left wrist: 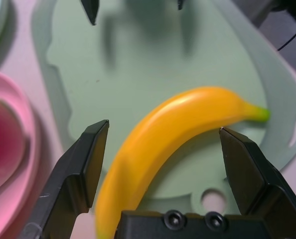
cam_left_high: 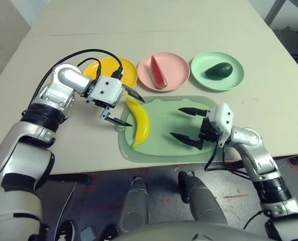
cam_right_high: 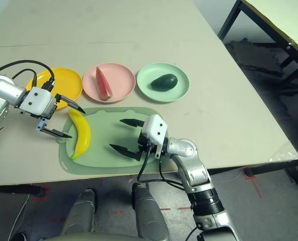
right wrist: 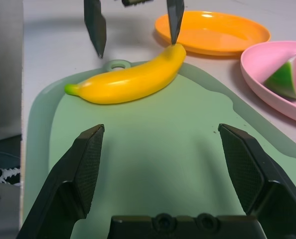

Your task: Place the fruits into color-matched plates.

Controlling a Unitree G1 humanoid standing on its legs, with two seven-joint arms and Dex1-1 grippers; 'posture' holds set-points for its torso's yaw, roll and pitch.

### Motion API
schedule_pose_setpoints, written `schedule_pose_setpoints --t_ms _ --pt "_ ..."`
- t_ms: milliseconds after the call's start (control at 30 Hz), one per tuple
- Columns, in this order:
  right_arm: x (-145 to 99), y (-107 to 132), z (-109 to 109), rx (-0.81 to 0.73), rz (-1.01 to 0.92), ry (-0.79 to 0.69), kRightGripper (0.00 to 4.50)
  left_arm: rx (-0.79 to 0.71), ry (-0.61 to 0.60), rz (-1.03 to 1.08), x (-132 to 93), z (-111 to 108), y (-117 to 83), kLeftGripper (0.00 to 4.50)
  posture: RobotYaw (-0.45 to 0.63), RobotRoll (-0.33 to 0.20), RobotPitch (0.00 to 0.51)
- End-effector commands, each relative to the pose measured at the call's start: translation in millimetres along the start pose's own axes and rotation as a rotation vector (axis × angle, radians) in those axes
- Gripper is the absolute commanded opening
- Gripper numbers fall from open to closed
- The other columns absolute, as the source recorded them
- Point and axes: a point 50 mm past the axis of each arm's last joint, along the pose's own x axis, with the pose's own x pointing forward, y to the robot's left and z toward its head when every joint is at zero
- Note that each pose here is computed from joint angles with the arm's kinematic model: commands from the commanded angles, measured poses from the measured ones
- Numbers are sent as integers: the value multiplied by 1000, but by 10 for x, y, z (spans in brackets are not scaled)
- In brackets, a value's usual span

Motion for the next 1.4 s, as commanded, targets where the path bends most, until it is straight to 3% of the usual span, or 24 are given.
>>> schedule_pose_setpoints --t_ms 33,500,600,800,967,1133,1400 --pt "13 13 44 9 0 -14 4475 45 26 -99 134 -35 -64 4500 -121 0 233" --pt "34 37 96 -1 9 -7 4475 194 132 -235 286 -102 36 4500 -146 0 231" --pt "30 44 101 -7 10 2 4500 172 141 -264 314 -126 28 3869 -163 0 229" --pt "37 46 100 -6 8 6 4500 140 141 -282 296 -127 17 1845 -164 0 225" --pt "42 54 87 0 13 6 4500 119 127 -262 234 -93 32 1694 -152 0 224" --pt "44 48 102 3 16 -13 4500 90 106 -157 15 4 127 1694 -138 0 223" --pt "54 93 129 69 2 -56 4500 -7 336 30 -675 -98 149 1694 -96 0 224"
